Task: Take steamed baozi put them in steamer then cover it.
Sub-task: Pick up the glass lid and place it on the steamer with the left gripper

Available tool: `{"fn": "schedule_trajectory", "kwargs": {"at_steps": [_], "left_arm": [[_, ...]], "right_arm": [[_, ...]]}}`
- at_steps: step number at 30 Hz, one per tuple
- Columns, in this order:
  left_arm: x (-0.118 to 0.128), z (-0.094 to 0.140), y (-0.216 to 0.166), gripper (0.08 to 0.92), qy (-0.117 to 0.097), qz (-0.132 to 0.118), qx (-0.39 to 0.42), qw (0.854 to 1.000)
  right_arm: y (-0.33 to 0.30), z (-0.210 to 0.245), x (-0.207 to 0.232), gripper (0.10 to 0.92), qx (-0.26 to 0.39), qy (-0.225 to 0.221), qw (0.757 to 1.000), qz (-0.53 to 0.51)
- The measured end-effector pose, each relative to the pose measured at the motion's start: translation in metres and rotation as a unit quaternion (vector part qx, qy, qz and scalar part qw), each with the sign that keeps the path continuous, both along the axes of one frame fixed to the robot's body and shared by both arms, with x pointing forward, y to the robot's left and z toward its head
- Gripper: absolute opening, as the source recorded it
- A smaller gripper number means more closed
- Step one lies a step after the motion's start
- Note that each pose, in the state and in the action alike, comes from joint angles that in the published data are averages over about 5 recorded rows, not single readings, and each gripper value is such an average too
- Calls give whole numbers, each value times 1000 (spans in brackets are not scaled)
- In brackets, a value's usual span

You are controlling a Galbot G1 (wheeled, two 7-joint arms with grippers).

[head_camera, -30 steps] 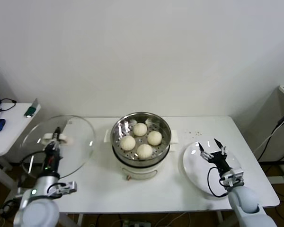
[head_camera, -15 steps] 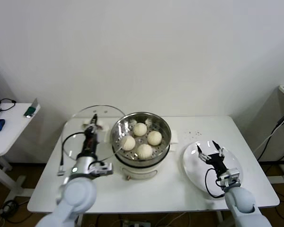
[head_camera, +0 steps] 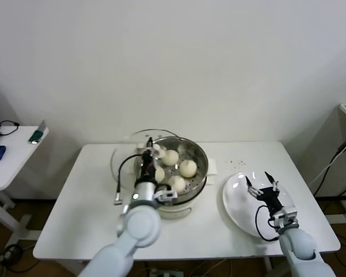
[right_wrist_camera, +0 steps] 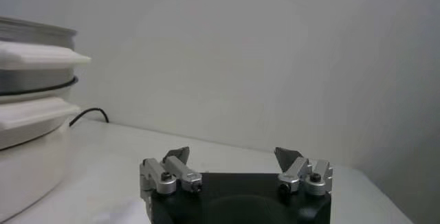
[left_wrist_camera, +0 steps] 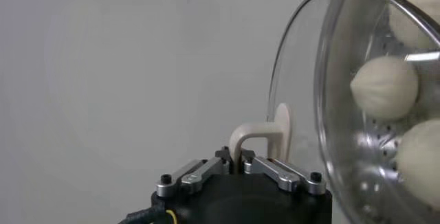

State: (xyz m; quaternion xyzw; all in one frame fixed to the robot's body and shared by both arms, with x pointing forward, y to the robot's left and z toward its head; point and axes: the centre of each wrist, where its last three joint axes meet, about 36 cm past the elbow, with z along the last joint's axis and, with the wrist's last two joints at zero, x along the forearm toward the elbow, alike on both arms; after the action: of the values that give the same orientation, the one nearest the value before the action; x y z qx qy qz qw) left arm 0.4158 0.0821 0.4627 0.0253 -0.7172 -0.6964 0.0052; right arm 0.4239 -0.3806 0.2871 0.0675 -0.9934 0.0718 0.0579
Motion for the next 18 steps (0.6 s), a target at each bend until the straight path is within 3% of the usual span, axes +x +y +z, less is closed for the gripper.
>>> {"fn": "schedule_trajectory", "kwargs": {"at_steps": [18], "left_arm": [[20, -17, -51, 153, 24, -7, 0, 1000]], "right_arm": [[-11, -3, -4, 823, -8, 0, 1000, -9]]}}
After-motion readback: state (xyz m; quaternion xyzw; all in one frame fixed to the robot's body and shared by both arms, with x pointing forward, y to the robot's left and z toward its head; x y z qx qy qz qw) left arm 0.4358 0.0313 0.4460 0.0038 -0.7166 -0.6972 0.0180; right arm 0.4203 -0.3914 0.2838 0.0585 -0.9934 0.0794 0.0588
